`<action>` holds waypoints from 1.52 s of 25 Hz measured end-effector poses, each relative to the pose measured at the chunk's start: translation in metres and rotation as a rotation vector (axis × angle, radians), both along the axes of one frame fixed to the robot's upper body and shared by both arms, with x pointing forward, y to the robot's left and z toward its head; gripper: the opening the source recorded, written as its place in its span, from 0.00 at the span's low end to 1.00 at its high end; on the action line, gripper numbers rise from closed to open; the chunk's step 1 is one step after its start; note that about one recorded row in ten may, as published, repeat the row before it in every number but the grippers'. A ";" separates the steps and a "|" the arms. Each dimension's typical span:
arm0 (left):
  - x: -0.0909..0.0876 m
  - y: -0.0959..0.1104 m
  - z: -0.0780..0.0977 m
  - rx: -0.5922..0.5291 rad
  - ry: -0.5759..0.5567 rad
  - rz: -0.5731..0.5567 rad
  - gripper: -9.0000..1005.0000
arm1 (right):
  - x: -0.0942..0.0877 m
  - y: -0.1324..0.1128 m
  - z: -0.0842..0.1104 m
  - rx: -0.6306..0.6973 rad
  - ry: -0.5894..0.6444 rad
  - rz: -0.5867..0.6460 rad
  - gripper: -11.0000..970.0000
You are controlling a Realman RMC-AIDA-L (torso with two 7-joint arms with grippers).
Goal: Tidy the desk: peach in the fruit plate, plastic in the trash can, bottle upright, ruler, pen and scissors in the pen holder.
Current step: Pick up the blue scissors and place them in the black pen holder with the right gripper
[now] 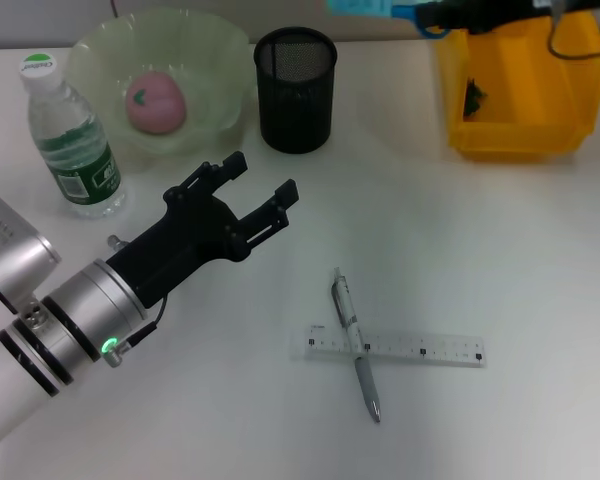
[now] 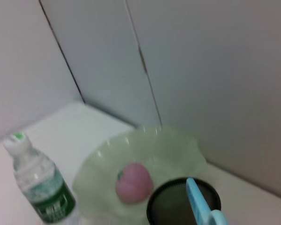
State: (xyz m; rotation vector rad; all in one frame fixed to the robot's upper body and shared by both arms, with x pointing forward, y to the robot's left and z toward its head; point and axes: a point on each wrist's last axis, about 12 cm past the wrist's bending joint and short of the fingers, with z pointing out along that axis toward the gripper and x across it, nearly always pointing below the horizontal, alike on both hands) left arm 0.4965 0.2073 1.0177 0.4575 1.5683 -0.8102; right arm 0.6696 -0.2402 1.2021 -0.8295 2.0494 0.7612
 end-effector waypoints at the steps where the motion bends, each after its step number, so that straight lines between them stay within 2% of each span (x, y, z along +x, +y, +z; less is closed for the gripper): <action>1: 0.000 0.001 0.000 0.007 -0.008 0.004 0.80 | 0.004 0.005 0.004 -0.032 0.013 0.004 0.12; 6: -0.001 0.005 -0.003 0.057 -0.033 0.014 0.80 | 0.019 0.044 0.022 -0.196 0.041 0.054 0.13; 13: 0.000 0.010 -0.005 0.087 -0.039 0.021 0.80 | 0.022 0.078 0.015 -0.308 0.044 0.075 0.13; 29: -0.003 0.011 -0.007 0.080 -0.034 0.035 0.80 | 0.029 0.106 0.004 -0.375 -0.004 0.061 0.14; 38: -0.003 0.011 -0.006 0.077 -0.033 0.037 0.80 | 0.032 0.107 0.007 -0.368 -0.028 0.034 0.15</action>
